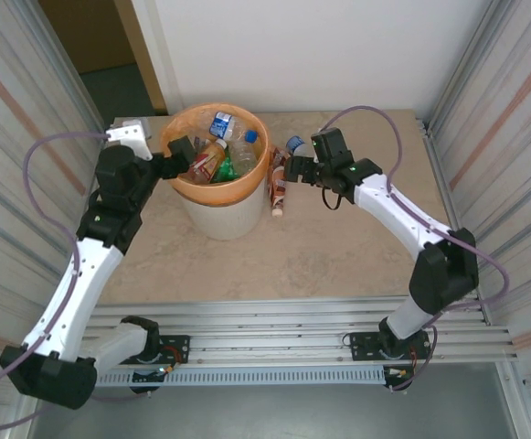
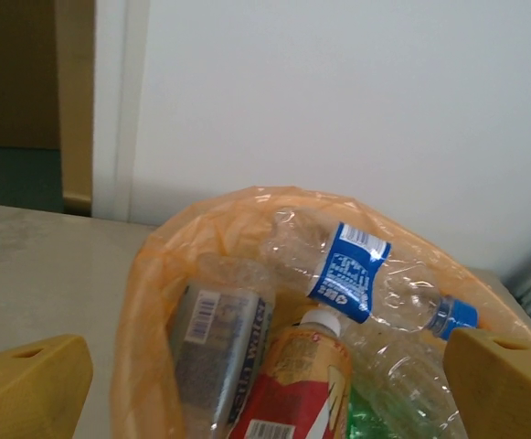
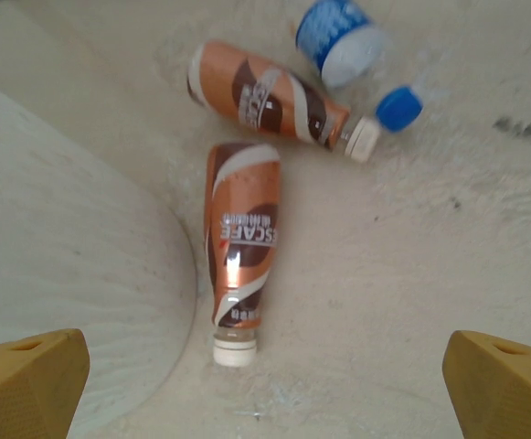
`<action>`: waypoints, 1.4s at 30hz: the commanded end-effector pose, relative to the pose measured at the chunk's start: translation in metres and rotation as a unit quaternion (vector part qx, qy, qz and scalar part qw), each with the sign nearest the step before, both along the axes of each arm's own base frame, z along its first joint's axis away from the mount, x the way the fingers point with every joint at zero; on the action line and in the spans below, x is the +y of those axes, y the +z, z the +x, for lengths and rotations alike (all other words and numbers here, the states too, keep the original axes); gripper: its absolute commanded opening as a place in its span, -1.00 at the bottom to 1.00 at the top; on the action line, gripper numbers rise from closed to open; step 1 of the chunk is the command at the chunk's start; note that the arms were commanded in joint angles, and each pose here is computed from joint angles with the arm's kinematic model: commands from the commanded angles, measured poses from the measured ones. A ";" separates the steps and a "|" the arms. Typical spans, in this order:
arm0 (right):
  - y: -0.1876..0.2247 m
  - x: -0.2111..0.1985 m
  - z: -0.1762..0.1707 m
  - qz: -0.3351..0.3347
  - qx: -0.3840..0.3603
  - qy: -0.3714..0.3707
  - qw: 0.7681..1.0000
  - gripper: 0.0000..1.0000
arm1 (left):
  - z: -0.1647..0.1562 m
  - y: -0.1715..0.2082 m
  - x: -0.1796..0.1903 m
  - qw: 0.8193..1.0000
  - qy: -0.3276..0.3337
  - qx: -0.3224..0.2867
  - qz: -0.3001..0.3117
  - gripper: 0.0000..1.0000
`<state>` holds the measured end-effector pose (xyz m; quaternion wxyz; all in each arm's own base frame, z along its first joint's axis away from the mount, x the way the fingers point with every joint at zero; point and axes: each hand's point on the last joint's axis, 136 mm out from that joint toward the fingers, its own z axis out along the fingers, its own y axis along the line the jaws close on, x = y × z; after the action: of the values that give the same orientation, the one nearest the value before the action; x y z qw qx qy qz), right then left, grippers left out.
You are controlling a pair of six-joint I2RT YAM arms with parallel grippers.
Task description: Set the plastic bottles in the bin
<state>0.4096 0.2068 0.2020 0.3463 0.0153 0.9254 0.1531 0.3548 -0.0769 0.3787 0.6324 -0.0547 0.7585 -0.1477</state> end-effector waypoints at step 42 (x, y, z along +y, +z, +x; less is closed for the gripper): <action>-0.173 0.063 0.074 0.003 0.156 0.062 0.986 0.38 | -0.022 -0.051 0.051 0.994 0.089 0.017 -0.066 0.97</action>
<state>0.4809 0.2759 0.0362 0.1933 -0.0137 0.9633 0.1856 0.3307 -0.0271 0.3226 0.6170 -0.1597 0.7593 -0.1316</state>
